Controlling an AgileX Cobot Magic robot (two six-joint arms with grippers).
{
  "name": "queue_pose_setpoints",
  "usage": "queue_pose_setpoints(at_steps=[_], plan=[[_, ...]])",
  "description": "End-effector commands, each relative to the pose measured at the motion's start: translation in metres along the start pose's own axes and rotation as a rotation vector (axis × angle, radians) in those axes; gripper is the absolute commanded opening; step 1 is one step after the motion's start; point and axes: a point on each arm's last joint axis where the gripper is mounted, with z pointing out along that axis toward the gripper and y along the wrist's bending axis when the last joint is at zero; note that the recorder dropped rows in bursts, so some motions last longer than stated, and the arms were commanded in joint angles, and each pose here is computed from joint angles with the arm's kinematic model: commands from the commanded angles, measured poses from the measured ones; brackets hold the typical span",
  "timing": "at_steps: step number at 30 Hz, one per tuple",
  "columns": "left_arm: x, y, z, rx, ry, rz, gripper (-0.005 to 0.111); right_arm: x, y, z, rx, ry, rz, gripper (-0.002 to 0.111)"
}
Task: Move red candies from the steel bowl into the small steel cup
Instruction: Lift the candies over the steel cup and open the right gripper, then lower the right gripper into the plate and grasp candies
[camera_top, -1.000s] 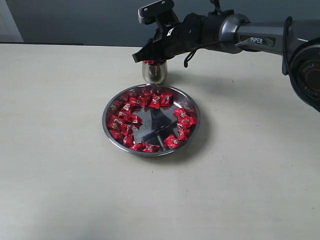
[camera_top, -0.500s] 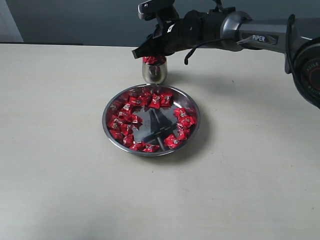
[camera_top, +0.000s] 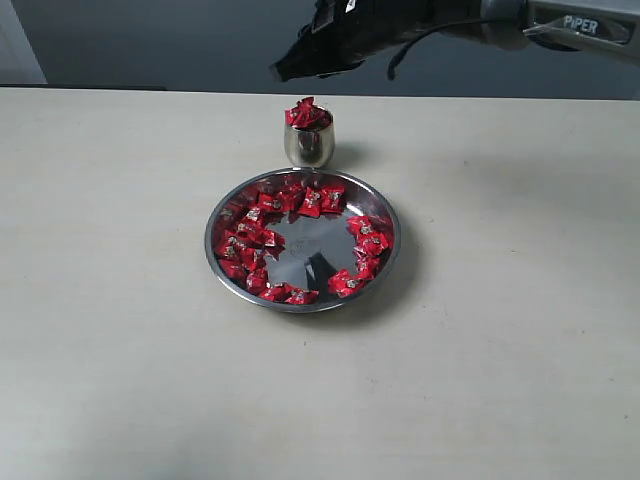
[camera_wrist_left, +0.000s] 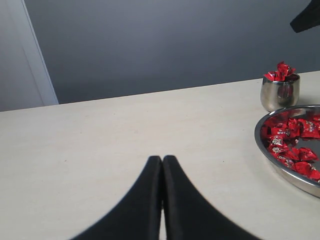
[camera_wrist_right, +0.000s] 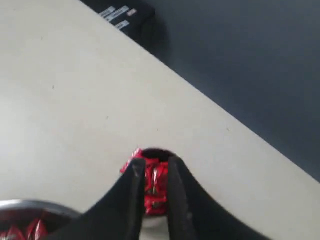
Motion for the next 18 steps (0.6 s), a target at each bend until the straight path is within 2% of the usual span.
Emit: queue_pose_setpoints(at_steps=[1, 8, 14, 18], plan=[[0.000, -0.001, 0.000, 0.008, -0.009, -0.007, 0.000, 0.001, -0.002, -0.019, -0.018, 0.112, -0.041, -0.001], [0.000, -0.001, 0.000, 0.008, -0.009, -0.007, 0.000, -0.001, 0.000, -0.032, -0.047, 0.151, -0.026, -0.001], [0.000, -0.001, 0.000, 0.008, -0.009, -0.007, 0.000, 0.032, 0.018, -0.027, -0.232, 0.452, 0.033, -0.001], [0.000, -0.001, 0.000, 0.008, -0.009, -0.007, 0.000, 0.053, 0.031, -0.009, -0.385, 0.542, 0.005, 0.000]])
